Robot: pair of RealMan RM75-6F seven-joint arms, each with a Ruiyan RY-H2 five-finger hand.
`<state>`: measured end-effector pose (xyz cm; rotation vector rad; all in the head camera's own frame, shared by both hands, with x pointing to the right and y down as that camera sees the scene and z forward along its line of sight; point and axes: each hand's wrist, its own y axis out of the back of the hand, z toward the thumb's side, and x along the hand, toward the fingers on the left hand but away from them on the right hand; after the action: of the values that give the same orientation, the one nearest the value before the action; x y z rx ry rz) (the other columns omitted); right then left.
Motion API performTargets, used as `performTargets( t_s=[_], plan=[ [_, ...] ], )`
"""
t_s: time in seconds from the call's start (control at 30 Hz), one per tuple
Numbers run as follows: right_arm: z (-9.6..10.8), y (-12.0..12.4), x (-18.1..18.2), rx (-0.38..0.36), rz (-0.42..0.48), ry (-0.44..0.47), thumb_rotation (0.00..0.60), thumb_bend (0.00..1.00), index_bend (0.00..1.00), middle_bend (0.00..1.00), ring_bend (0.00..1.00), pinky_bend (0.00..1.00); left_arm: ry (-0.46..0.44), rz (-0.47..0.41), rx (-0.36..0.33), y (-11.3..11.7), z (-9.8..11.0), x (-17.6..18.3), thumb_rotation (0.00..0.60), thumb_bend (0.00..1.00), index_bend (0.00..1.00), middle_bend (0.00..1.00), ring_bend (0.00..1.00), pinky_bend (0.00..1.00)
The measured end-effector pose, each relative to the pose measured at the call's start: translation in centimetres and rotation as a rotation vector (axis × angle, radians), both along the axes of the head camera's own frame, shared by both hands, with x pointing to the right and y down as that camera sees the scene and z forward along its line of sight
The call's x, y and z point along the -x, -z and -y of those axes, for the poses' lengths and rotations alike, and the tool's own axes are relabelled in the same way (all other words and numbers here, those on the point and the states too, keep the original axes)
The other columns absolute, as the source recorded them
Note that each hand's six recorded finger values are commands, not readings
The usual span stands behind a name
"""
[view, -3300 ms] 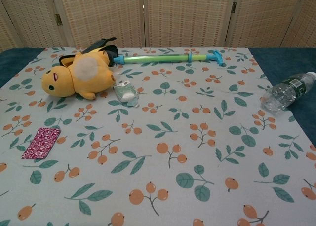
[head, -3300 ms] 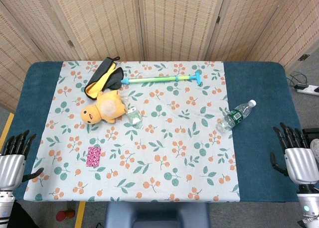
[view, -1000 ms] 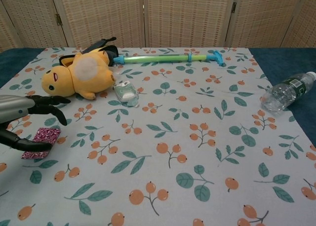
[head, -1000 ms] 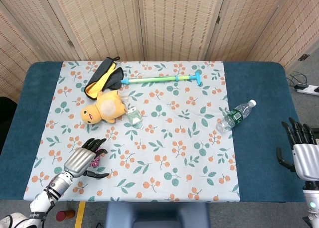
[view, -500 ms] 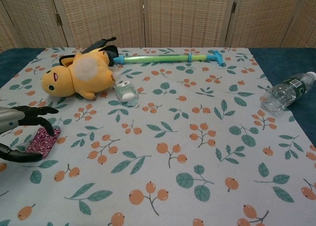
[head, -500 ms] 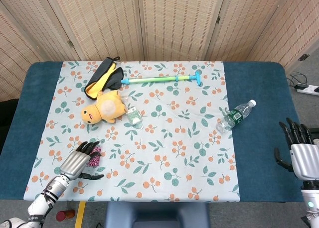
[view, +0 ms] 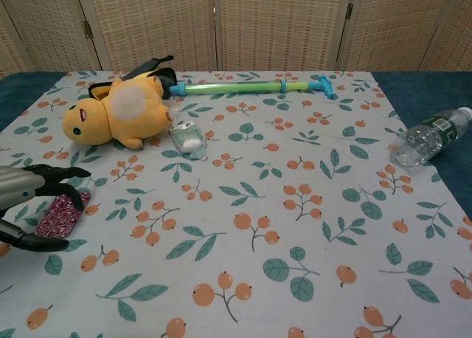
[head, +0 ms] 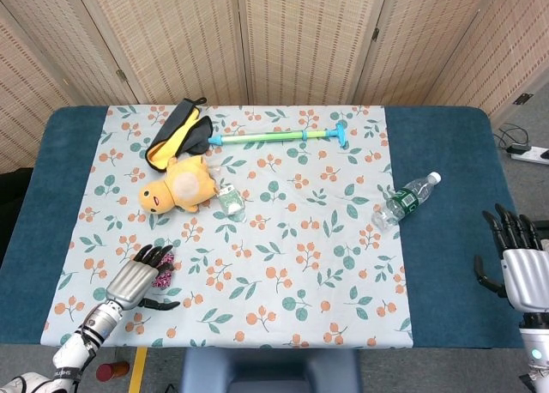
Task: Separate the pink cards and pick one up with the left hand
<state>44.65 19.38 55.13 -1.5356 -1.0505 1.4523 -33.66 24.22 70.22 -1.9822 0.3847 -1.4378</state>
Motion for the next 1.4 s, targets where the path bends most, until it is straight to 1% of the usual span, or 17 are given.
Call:
performTargets(
  t_s=[0.43,0.67,0.87,1.03,1.13,1.23,1.4],
  plan=[
    [0.1,0.0,0.0,-0.002,0.0,-0.002,0.481,0.55,0.0,0.0,0.0,0.0,0.012,0.037,0.017,-0.7,-0.4,0.9,0.147,0.12,0.31,0.0,0.0,0.0],
    [0.2,0.0,0.1,-0.004,-0.001,-0.002,0.481,0.55,0.0,0.0,0.0,0.0,0.062,0.065,0.014,-0.5,-0.4,2.9,0.144,0.12,0.32,0.0,0.0,0.0],
    [0.3,0.2,0.1,-0.009,0.0,-0.002,0.481,0.55,0.0,0.0,0.0,0.0,0.077,0.106,0.017,-0.1,-0.5,4.9,0.146,0.12,0.32,0.0,0.0,0.0],
    [0.2,0.2,0.1,-0.011,0.002,-0.003,0.482,0.55,0.0,0.0,0.0,0.0,0.091,0.129,0.006,0.3,-0.3,6.1,0.145,0.12,0.32,0.0,0.0,0.0],
    [0.2,0.2,0.1,-0.01,0.003,-0.003,0.48,0.55,0.0,0.0,0.0,0.0,0.098,0.121,-0.013,0.8,0.0,6.0,0.146,0.12,0.32,0.0,0.0,0.0],
    [0.2,0.1,0.0,-0.01,0.003,-0.004,0.482,0.55,0.0,0.0,0.0,0.0,0.097,0.093,-0.03,1.2,0.3,5.1,0.146,0.12,0.32,0.0,0.0,0.0],
    [0.1,0.1,-0.3,-0.008,0.001,-0.012,0.481,0.55,0.0,0.0,0.0,0.0,0.055,0.048,-0.035,1.2,0.4,2.6,0.145,0.12,0.32,0.0,0.0,0.0]
  ],
)
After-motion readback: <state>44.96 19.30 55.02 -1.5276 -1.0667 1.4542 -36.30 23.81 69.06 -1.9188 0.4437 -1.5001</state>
